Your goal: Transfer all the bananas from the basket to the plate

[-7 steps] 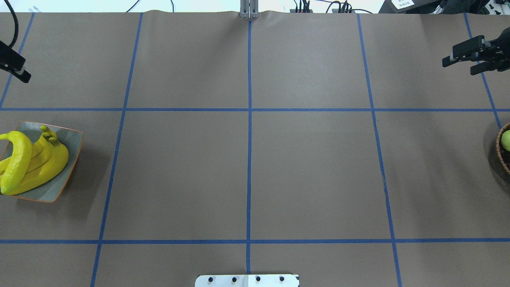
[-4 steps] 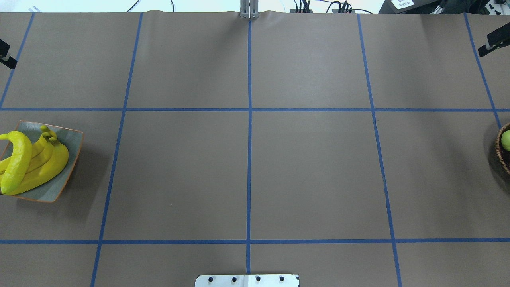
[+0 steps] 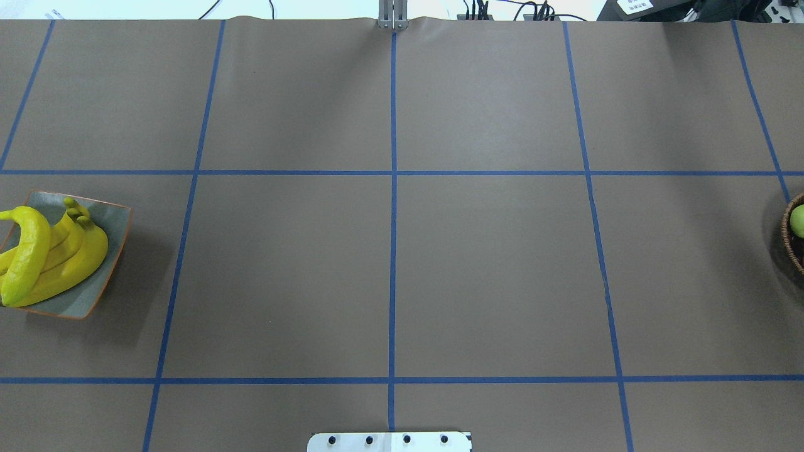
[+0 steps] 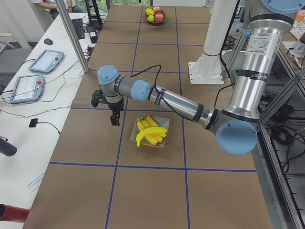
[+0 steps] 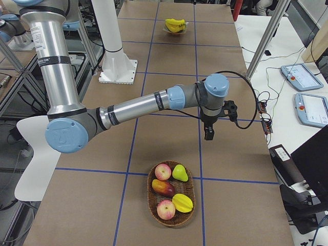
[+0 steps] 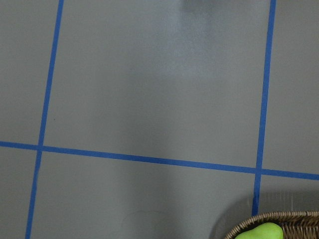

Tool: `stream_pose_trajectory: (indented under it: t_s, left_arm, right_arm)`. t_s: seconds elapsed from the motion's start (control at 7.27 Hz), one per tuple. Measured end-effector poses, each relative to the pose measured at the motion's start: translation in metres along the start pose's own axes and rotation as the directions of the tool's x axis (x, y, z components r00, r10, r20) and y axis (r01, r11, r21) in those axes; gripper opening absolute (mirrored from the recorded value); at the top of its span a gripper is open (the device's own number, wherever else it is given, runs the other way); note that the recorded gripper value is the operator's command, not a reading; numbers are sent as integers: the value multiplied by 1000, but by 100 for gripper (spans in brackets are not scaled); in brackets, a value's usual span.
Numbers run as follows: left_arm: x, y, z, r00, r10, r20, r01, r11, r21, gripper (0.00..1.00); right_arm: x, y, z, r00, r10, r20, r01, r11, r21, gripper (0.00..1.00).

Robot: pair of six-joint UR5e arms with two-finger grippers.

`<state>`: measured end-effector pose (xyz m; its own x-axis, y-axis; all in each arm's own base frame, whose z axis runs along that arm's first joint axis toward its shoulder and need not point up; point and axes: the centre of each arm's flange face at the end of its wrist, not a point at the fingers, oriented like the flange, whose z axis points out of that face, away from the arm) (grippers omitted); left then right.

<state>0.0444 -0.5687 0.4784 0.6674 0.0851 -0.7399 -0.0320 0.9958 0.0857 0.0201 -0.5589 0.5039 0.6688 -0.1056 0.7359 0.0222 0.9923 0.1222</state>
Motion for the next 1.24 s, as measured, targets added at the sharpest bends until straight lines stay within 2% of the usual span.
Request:
stream_pose_trajectory:
  t_s: [0.28, 0.69, 0.96, 1.24]
  left_arm:
    - [-10, 3, 5, 1000, 19, 18, -19, 1000, -7, 99]
    - [-22, 6, 6, 992, 101, 80, -100, 995, -14, 99]
    - [-30, 17, 9, 988, 135, 82, -132, 991, -36, 99]
    - [-38, 26, 13, 992, 103, 70, -98, 992, -75, 99]
  right_arm:
    - [14, 7, 4, 1000, -27, -4, 27, 1000, -11, 100]
    - [34, 14, 6, 998, -55, -10, 54, 998, -19, 100]
    - [40, 16, 10, 997, -59, -47, 58, 998, -30, 100]
    - [44, 20, 15, 997, -51, -66, 49, 998, -40, 100]
